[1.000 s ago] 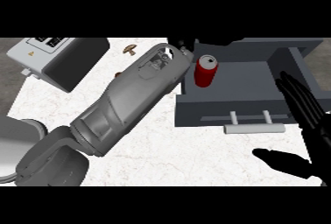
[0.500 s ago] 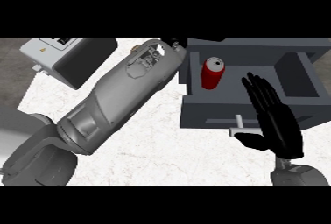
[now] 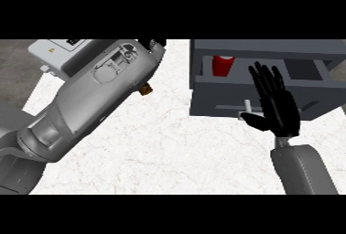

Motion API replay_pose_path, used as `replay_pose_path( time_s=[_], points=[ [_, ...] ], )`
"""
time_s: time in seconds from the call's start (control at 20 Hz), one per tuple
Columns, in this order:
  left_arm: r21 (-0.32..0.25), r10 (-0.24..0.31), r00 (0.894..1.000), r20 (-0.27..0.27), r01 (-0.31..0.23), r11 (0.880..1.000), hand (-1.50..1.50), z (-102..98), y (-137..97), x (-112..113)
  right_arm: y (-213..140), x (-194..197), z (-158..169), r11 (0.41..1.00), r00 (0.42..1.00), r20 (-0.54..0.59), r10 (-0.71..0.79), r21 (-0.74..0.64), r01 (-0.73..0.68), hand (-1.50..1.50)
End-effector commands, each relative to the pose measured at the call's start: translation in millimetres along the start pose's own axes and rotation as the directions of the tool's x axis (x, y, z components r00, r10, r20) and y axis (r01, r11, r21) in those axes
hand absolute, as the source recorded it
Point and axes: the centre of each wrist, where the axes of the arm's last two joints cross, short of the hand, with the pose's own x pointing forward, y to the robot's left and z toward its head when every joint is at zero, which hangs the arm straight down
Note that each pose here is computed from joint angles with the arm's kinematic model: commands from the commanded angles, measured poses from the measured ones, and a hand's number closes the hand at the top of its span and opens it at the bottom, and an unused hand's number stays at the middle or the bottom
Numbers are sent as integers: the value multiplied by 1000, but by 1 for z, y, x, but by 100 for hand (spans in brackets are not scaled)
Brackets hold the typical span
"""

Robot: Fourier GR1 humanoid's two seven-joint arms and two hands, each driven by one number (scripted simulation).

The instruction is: Pick up the can, place it into the drawer and close the drawer

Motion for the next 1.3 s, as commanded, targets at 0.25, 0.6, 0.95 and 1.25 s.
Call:
replay_pose_path(
  time_s=[0.25,0.6,0.95,1.25],
  points=[
    [-18,-1,1000,-18,1,1000,-150,1,55,8,49,-16,-16,995,995,-23,99,26,-98,-150],
    [-22,-7,999,-47,6,1000,-150,14,68,-1,52,-21,-59,990,992,-55,115,-75,-119,-150],
    [-11,-10,998,-61,9,1000,-150,25,85,-11,51,-5,-91,982,988,-79,130,-125,-139,-150],
    [-23,-19,997,-70,18,1000,-150,37,97,-37,34,10,-120,975,988,-82,132,-171,-145,-150]
  ],
)
